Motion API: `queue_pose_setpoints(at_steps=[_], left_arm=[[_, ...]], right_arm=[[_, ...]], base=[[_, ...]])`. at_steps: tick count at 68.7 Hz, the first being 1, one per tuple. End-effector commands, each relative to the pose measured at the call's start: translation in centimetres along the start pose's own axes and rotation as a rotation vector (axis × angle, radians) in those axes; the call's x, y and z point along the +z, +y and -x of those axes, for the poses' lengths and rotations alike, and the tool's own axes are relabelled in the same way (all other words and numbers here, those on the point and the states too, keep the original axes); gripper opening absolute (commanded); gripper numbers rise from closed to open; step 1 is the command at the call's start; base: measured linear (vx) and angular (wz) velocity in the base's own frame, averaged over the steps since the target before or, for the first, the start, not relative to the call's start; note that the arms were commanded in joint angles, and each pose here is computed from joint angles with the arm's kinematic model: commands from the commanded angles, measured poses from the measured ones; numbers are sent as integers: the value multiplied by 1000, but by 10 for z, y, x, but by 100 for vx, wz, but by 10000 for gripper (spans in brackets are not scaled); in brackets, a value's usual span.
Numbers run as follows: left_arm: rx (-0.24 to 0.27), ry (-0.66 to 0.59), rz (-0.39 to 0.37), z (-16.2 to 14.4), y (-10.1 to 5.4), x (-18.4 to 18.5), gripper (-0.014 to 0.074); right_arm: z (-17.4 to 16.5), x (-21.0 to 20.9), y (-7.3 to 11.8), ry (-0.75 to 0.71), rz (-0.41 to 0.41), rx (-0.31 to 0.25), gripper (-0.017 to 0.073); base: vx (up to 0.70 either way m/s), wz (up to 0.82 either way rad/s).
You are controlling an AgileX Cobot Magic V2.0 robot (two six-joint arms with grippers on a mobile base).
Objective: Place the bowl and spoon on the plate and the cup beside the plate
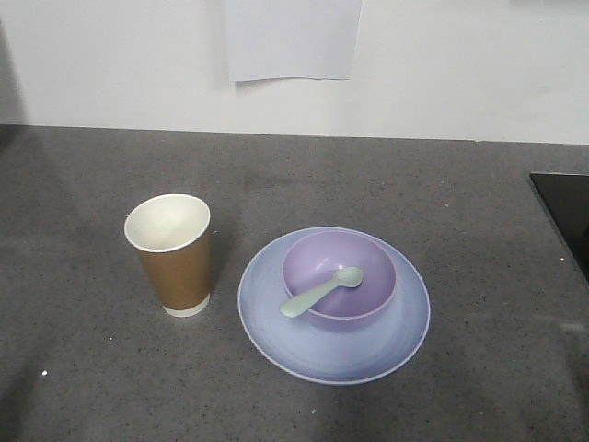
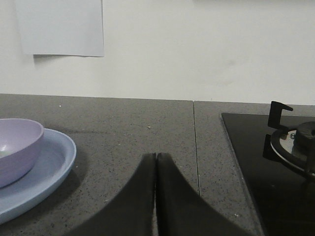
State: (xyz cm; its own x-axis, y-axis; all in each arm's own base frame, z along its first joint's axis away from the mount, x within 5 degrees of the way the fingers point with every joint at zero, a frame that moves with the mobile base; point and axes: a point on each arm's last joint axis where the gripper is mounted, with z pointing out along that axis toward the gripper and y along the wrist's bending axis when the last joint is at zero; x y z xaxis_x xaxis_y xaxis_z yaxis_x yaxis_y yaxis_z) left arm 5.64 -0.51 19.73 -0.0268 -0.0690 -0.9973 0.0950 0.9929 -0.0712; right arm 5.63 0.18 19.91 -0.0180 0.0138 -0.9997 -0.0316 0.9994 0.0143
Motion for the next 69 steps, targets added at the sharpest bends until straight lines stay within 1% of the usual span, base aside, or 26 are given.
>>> queue_pose_setpoints(at_steps=[1,8,16,69], left_arm=[[-13,-109,-13,14,-1,-3,-6],[-13,-109,-13,14,-1,-3,-6],[-13,-109,-13,14,-1,-3,-6],[-12,-110,-13,14,-2,-3,-6]], right_arm=[[9,-1,0,-136,-5,11,-10],[8,-1,0,-152,-3,27,-10],[9,-1,0,-158,-3,9,-10],[9,-1,0,-158,-3,9,-10]], base=[[0,0],[0,0],[0,0],[0,0]])
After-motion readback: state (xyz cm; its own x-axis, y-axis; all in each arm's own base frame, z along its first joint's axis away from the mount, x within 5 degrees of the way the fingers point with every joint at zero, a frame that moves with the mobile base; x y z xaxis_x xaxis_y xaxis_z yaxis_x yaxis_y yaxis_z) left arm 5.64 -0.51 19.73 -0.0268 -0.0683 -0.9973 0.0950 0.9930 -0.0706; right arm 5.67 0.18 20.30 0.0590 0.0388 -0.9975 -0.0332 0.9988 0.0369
